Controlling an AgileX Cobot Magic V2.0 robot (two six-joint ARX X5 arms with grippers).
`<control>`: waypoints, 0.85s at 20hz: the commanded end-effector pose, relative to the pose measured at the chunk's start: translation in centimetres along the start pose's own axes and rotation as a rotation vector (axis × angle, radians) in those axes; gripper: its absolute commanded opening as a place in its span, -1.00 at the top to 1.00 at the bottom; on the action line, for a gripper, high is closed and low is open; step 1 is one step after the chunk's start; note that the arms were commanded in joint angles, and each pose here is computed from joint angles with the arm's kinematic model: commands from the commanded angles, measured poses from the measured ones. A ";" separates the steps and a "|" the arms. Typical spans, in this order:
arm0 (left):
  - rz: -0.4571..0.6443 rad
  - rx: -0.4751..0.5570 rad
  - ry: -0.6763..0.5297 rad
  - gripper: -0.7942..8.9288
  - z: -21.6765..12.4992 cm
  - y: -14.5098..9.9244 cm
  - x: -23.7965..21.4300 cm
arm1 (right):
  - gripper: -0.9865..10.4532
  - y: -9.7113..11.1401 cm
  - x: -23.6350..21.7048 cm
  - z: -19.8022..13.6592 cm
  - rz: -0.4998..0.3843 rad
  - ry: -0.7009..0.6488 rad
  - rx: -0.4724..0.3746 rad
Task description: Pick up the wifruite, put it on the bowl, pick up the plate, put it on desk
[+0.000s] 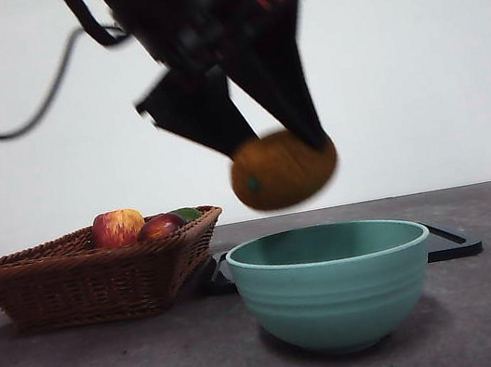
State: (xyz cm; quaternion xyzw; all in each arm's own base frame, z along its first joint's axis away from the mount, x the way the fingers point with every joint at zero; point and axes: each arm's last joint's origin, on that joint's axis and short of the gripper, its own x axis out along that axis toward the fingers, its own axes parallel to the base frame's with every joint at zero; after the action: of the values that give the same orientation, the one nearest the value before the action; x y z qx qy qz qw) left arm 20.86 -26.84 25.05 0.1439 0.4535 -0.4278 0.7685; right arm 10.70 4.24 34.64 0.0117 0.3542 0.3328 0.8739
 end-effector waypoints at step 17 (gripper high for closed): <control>0.053 0.045 0.107 0.13 -0.6 -1.3 6.6 | 0.11 0.2 -0.3 0.5 -0.002 -0.018 -0.005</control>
State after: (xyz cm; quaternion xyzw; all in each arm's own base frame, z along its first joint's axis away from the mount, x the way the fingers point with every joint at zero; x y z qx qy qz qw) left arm 21.01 -29.97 19.63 0.1934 0.4821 -0.4053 0.7523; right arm 10.70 4.23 34.63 0.0111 0.3545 0.3309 0.8745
